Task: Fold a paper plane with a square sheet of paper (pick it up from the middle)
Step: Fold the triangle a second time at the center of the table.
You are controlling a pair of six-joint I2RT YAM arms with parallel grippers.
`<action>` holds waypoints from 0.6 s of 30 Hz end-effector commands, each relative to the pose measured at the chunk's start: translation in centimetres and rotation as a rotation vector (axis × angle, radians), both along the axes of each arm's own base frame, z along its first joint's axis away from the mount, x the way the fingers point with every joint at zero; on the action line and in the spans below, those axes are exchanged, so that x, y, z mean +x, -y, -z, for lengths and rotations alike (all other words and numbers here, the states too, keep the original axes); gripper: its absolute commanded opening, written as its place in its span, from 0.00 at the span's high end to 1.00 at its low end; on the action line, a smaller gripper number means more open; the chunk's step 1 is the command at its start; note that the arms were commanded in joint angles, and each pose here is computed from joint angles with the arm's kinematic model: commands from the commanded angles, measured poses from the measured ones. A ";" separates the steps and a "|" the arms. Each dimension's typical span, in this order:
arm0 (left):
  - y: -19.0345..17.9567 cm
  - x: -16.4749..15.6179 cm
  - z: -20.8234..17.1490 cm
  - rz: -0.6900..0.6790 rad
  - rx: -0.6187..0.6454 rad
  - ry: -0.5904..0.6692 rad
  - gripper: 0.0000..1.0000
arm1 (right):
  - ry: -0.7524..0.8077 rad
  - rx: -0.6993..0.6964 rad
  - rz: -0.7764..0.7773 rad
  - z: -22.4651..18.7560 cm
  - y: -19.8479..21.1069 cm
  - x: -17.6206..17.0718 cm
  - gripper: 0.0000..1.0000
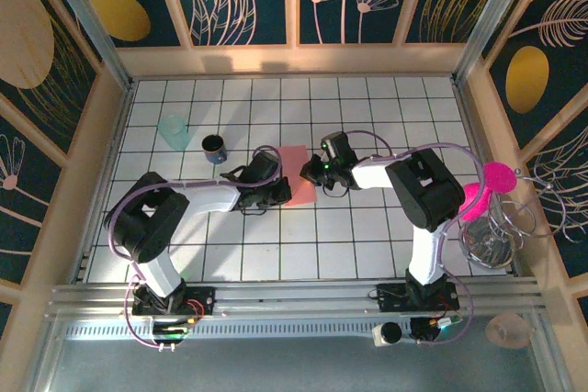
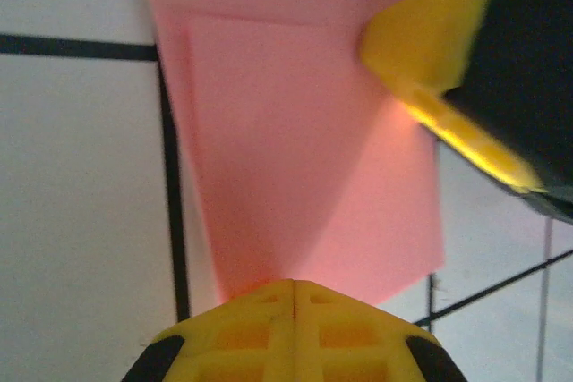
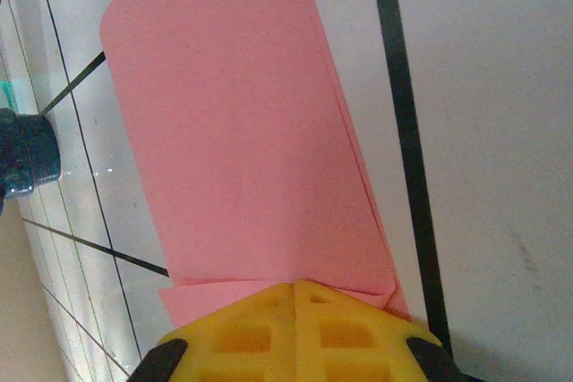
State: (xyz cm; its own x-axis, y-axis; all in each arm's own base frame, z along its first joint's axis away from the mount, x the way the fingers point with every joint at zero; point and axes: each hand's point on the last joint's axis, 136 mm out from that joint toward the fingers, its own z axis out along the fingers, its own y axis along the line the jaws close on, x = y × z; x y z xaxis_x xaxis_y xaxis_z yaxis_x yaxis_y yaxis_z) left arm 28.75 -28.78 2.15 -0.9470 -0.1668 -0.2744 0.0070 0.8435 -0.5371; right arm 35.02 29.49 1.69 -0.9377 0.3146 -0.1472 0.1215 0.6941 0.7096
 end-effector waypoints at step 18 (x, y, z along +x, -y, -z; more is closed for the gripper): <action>-3.0 -3.1 4.2 -0.033 0.092 -0.097 1.00 | 0.190 0.014 -0.211 -5.6 -2.4 -2.3 1.00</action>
